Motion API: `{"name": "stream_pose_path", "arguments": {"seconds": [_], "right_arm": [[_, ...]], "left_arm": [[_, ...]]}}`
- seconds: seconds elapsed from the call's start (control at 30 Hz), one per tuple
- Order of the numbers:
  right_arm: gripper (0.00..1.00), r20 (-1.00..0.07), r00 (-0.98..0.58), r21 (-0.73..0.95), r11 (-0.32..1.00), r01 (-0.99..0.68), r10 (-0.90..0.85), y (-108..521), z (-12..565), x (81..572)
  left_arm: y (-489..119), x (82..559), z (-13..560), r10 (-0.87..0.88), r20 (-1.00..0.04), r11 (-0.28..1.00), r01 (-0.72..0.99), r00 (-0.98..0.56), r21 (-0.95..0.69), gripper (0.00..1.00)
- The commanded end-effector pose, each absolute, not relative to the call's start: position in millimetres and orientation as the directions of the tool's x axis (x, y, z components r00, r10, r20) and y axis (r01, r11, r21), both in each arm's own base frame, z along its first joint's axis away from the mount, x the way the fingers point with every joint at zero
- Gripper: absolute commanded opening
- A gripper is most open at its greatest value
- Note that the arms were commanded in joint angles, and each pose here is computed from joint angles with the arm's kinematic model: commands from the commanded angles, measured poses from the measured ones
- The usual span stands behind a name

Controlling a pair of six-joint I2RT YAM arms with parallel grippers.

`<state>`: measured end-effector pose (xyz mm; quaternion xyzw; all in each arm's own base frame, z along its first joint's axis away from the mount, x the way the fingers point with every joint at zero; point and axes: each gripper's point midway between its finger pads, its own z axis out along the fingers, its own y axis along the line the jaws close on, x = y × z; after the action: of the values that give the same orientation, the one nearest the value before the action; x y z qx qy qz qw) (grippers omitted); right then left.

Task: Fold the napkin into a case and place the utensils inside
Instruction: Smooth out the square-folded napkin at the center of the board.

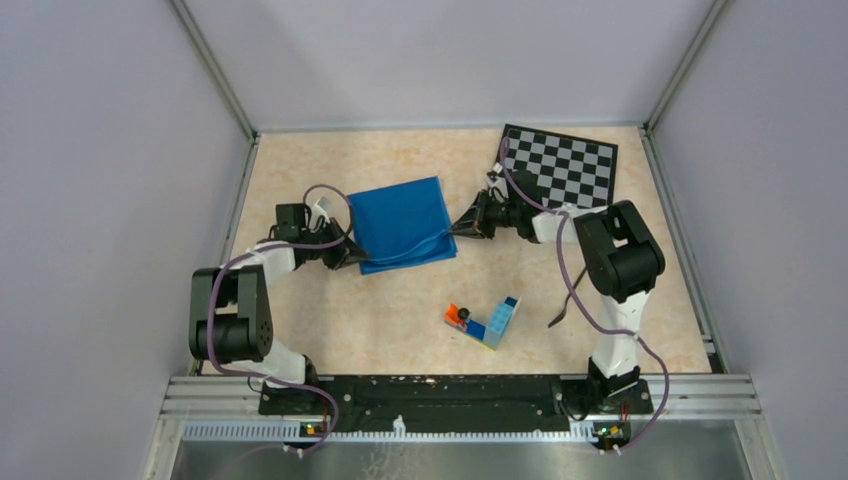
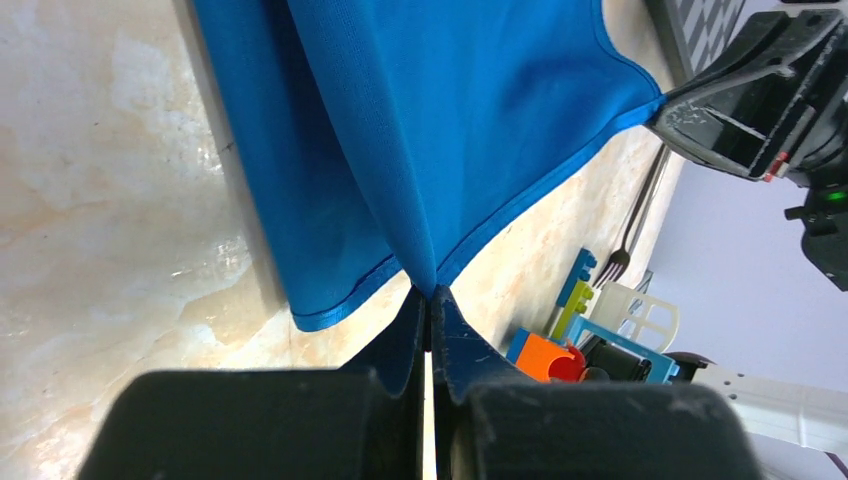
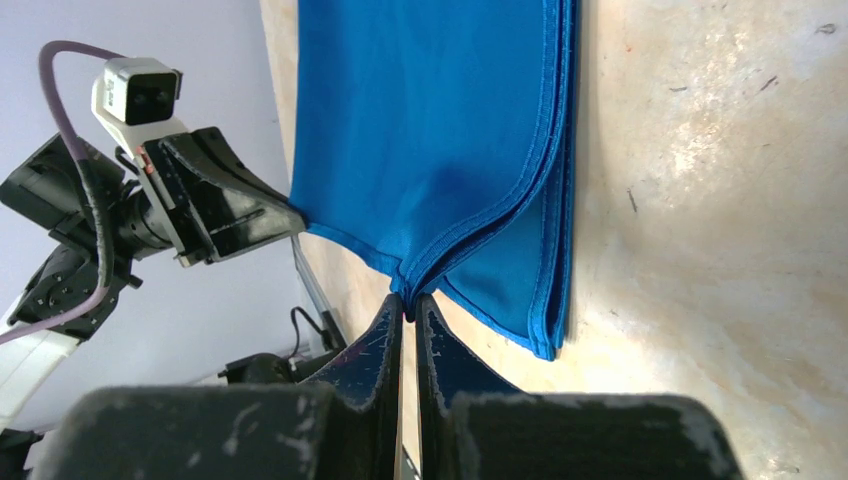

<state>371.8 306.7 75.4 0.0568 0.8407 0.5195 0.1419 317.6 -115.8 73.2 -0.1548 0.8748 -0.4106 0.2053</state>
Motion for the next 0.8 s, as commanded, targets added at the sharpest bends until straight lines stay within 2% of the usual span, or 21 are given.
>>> {"name": "stream_pose_path", "arguments": {"seconds": [0.0,0.3,0.77], "right_arm": [[0.0,-0.297,-0.929,0.889,0.42,-0.183,0.222,312,108,369],[0.0,-0.301,-0.93,0.881,0.433,-0.188,0.209,309,107,362],[0.0,-0.264,-0.943,0.87,0.472,-0.143,0.201,305,70,353]], "left_arm": [[-112,317,76,-0.412,-0.293,0.645,-0.049,-0.863,-0.763,0.0],[-109,307,78,-0.402,-0.303,0.666,-0.049,-0.864,-0.744,0.0],[-112,290,40,-0.409,-0.2,0.655,-0.133,-0.891,-0.744,0.05]]}}
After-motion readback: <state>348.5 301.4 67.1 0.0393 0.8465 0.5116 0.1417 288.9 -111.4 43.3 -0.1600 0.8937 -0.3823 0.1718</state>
